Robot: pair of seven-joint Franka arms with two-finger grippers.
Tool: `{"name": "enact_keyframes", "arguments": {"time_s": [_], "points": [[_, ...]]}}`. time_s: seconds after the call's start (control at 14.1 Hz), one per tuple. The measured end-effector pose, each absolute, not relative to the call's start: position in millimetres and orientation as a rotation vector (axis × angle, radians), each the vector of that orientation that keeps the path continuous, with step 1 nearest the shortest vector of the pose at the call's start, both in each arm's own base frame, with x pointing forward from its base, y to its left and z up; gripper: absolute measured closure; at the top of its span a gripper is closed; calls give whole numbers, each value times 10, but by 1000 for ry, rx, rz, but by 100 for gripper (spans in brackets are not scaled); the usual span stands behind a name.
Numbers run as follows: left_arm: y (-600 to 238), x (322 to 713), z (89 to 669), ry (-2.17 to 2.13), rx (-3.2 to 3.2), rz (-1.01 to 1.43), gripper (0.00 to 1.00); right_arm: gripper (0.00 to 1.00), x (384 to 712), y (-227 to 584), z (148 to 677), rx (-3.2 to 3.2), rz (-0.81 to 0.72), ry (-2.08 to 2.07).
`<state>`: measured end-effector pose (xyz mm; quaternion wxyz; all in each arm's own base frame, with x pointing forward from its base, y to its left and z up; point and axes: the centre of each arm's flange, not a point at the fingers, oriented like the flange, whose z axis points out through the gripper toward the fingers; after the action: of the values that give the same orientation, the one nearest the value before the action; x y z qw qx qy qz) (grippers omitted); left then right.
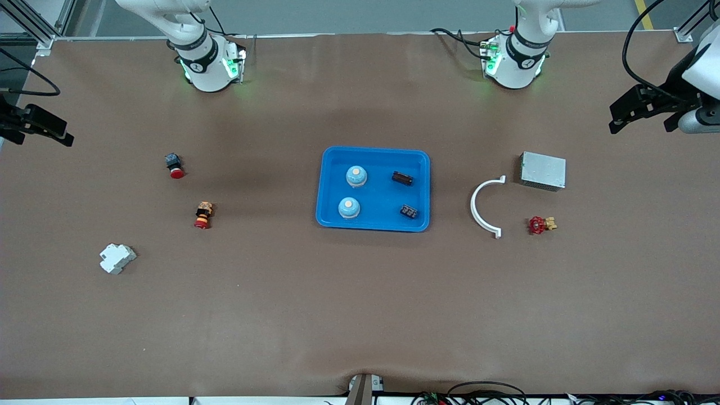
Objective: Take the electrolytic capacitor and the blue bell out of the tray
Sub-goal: 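Move the left gripper over the blue tray toward a brown capacitor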
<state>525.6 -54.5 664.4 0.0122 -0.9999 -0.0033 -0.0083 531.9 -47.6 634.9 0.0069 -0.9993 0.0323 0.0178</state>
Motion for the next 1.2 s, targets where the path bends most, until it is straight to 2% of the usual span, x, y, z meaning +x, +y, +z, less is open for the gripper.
{"name": "enact_keyframes", "arguments": {"time_s": [0.5,0.92,1.2], "points": [[-583,5285,6518,2,-3114,40,0,0,5318,-475,6342,-3125,59,101],[-1317,5548,5679,10,-3085,280,0,0,5304,-424,6323,-3103,83,150],[-1835,5538,5156,-121,-3093,330,0,0,5260,144,6207,-3045,159,415]]}}
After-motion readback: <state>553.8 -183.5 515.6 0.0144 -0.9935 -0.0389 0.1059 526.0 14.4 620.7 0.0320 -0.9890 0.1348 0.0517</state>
